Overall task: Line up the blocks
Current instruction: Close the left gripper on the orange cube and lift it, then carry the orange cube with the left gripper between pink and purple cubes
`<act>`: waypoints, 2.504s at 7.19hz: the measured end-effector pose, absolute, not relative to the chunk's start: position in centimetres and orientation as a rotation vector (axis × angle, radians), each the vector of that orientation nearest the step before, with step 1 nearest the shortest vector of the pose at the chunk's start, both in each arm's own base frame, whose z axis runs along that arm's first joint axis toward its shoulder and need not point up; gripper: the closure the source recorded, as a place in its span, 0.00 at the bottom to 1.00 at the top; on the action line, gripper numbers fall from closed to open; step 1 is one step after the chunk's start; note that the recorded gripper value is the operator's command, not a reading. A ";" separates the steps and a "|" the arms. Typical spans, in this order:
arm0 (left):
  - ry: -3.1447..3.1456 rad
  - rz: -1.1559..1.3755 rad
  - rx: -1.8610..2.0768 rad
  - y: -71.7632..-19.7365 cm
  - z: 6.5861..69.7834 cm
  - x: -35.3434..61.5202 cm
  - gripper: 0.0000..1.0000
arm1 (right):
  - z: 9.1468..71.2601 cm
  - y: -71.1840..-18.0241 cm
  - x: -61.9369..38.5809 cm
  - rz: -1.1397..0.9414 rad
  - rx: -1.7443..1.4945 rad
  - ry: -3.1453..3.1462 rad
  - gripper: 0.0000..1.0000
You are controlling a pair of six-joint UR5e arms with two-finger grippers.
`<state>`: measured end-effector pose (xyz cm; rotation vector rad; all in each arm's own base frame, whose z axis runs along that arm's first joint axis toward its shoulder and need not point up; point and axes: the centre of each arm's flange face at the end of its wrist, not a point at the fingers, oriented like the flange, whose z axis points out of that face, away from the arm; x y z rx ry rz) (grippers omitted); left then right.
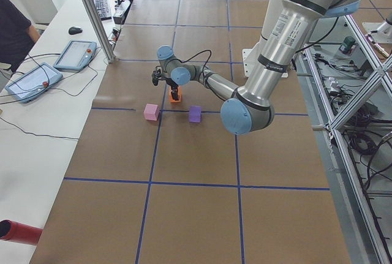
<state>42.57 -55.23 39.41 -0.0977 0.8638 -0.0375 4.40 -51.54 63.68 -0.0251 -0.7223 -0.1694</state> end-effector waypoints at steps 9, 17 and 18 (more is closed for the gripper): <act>0.920 -0.068 -0.008 -56.9 33.9 35.3 0.85 | 63.7 -51.5 4.4 -0.169 -0.025 -0.722 0.00; 0.818 0.021 -0.023 -55.5 43.8 28.7 0.83 | 63.7 -51.5 4.4 -0.169 -0.025 -0.722 0.00; 0.822 0.047 -0.039 -55.2 44.4 30.5 0.83 | 63.7 -51.5 4.4 -0.169 -0.025 -0.722 0.00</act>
